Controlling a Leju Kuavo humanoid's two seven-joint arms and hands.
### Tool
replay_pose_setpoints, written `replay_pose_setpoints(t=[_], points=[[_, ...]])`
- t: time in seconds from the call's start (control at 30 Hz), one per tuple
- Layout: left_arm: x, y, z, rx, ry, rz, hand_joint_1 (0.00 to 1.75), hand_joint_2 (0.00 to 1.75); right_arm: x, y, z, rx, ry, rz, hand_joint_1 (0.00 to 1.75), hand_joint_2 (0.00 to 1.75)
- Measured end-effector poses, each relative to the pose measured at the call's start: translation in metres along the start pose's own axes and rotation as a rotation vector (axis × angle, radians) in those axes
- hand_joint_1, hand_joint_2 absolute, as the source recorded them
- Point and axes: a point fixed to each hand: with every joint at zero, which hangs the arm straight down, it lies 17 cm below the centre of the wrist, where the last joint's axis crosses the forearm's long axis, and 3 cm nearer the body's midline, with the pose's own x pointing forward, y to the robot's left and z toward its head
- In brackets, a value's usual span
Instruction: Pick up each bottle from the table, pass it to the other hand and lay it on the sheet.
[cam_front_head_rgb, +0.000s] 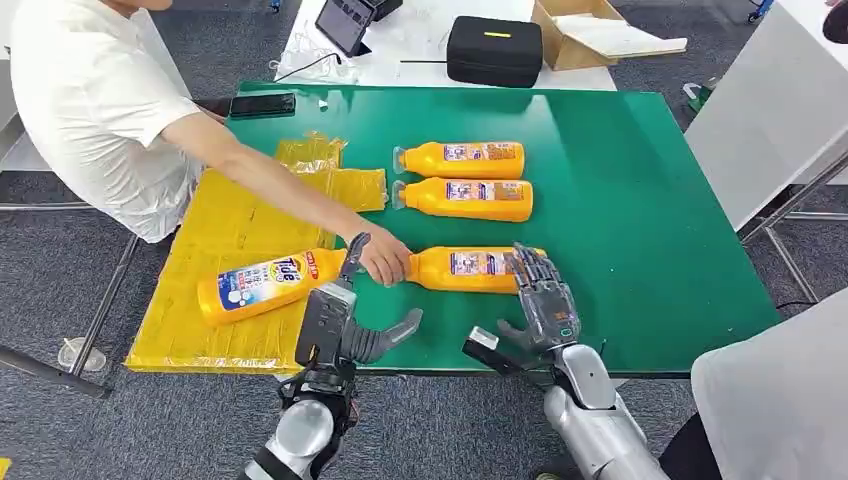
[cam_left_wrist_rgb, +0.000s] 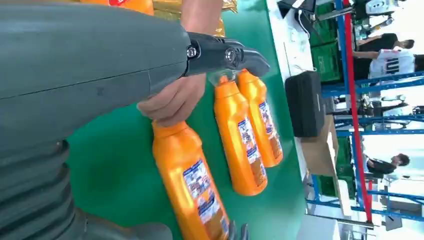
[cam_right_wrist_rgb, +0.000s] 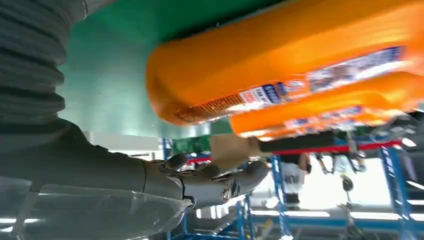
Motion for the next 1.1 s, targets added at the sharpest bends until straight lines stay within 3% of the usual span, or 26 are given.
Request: replay_pose_setpoints(t=[0.43,1.1], points=[[-0.003,-0.008,0.004,-0.017,0.003,-0.014,0.00,1.75,-0.025,0.015,0.005,0.058,0.044,0.032,0.00,1.75],[0.010,-0.026,-0.012,-0.060,-0.031,-0.006,0.00,1.75,-0.054,0.034,-0.041,0.272,0.140,0.007,0.00,1.75]])
